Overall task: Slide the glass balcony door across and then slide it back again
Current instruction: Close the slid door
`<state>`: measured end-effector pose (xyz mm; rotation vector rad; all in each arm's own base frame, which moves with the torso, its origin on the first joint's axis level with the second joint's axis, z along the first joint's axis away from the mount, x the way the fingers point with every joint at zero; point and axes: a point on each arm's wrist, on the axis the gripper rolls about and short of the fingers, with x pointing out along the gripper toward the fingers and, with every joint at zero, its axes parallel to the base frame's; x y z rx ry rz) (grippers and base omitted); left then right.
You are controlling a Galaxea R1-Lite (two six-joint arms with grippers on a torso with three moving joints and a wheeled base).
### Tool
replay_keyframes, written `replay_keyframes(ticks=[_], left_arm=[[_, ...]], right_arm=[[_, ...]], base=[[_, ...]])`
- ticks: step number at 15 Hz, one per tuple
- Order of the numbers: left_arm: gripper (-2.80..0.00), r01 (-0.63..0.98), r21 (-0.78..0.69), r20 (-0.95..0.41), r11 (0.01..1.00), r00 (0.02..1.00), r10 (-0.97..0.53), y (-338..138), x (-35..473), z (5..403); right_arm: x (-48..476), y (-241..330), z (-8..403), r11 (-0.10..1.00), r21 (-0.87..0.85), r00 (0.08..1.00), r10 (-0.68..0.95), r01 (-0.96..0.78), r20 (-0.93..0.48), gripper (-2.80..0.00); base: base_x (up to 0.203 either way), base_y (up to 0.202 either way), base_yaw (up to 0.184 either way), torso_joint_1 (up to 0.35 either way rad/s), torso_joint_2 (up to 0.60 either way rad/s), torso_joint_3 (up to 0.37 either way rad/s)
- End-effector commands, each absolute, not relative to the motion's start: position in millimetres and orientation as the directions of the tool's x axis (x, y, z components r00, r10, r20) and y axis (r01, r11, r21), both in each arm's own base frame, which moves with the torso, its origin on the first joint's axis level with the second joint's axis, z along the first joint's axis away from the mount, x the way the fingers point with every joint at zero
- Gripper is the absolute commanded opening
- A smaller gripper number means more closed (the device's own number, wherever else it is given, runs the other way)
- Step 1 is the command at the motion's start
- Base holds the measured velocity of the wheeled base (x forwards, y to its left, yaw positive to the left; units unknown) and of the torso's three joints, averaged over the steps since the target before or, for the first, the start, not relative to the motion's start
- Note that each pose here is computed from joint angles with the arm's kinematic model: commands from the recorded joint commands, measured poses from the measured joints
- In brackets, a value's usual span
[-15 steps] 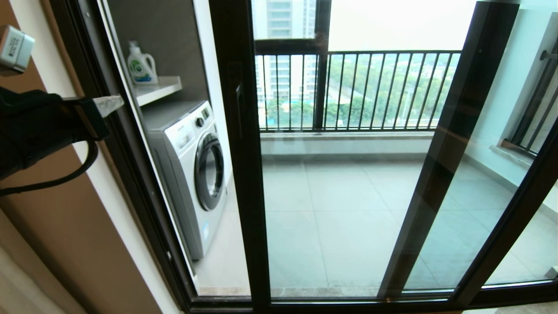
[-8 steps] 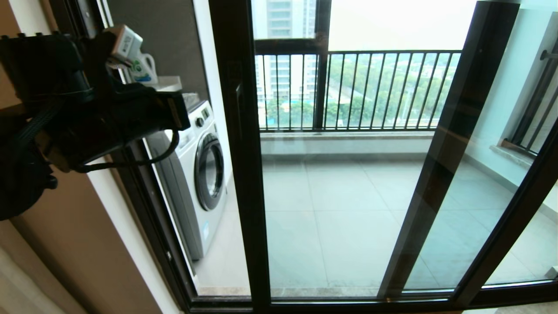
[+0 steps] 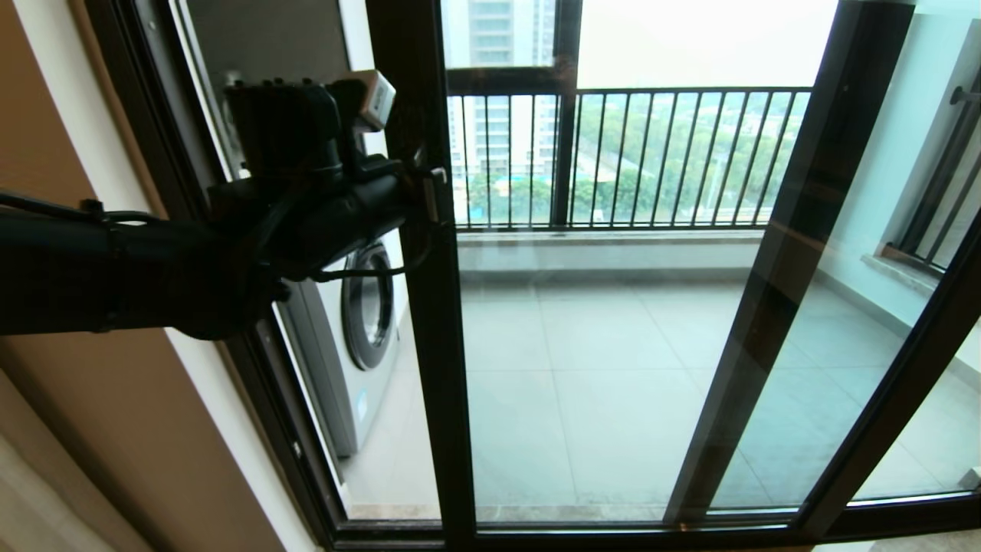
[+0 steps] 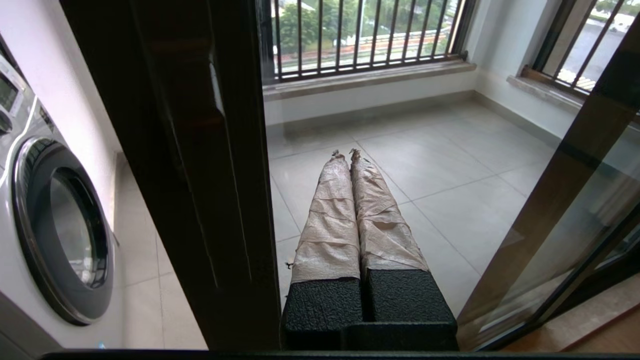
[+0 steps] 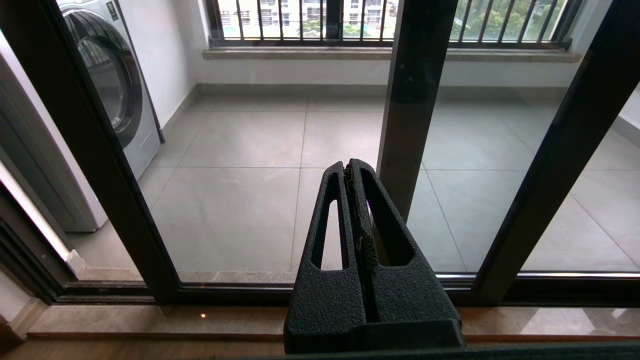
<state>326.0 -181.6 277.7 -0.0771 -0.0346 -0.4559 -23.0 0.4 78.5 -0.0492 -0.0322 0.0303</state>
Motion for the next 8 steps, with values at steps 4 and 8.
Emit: replay_keyframes(ticks=[4,8], left_arm=[[-2.80,0.400,-0.069,0.041,0.914,0.917,-0.398,-206.9,356.7,259.7],[-2.80,0.279,-0.077,0.066,0.957,0.959,-0.275,-212.0,372.2,259.9]], right_arm=[[-21.9,0.4,75.2,0.998,-0.051,0.999,0.032,-0.031,0.018,-2.80],[-21.9,0.4,75.2,0.998,-0.050,0.999,0.032,-0.031,0.018,-2.80]], base=[[0.000,0.000,0.000,0.000,0.00,0.000],[0.000,0.000,0.000,0.000,0.00,0.000]])
